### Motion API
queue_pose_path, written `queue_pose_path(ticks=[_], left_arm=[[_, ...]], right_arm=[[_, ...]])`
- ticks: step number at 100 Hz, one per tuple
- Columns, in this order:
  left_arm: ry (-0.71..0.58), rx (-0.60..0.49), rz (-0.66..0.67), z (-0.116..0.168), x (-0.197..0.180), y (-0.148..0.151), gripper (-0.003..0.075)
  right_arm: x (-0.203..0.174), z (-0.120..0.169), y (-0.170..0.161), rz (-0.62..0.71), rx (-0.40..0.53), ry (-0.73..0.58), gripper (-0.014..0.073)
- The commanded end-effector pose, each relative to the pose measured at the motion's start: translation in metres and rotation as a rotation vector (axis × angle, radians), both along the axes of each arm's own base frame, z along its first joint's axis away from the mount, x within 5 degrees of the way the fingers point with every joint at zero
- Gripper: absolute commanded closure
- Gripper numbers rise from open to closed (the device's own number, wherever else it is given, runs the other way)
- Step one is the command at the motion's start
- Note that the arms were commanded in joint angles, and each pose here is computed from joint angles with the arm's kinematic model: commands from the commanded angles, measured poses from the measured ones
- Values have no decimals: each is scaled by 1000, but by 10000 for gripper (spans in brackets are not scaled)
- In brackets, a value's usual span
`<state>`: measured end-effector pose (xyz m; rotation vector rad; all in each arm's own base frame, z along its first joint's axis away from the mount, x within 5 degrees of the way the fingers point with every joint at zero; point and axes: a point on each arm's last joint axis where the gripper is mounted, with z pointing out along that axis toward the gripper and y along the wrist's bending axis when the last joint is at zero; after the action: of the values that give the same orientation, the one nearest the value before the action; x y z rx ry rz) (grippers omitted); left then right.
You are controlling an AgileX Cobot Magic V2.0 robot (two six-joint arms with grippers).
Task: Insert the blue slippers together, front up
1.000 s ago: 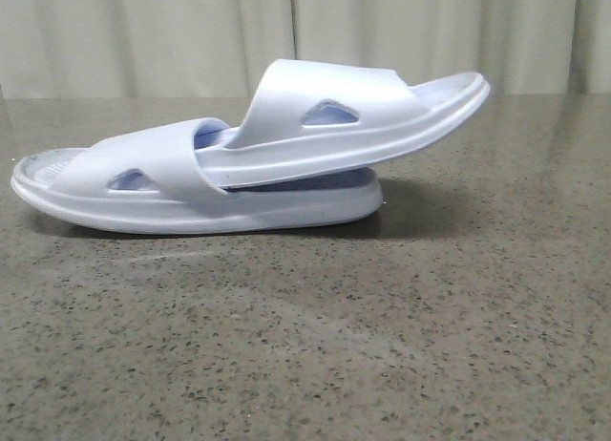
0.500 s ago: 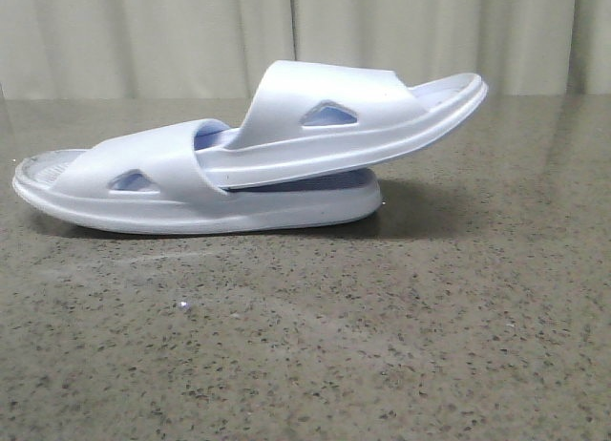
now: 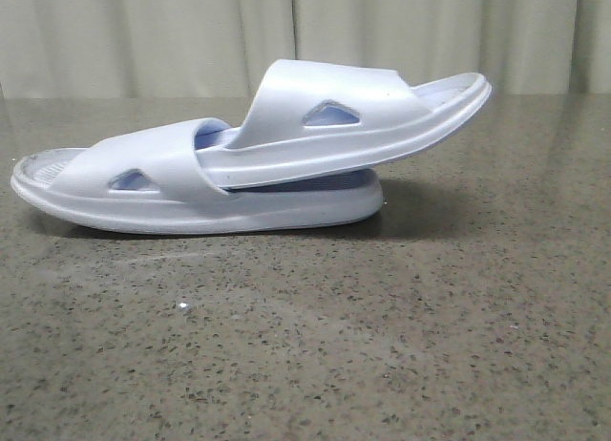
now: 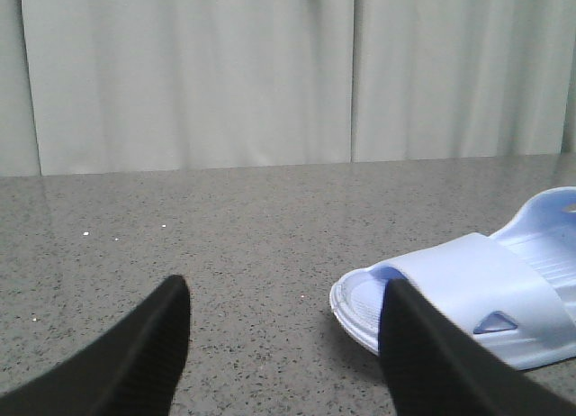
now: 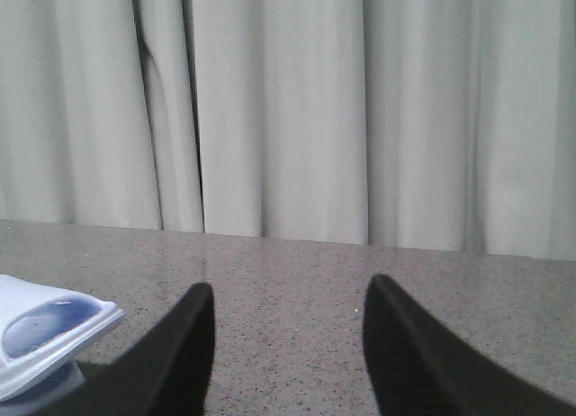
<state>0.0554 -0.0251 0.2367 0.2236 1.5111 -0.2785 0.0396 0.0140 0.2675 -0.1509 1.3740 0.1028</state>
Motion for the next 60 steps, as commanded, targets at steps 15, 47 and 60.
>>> queue_pose_path(ticks=[15,47,60], left_arm=[[-24,-25,45,8,1,4,632],[-23,-24,42,8,1,4,704],[-22,-29,38,8,1,4,704]], right_arm=[[-5,11,-4,-50,3,-71,623],[-5,11,-4,-43,0,-66,702],[-5,11,-4,-43,0,-66,702]])
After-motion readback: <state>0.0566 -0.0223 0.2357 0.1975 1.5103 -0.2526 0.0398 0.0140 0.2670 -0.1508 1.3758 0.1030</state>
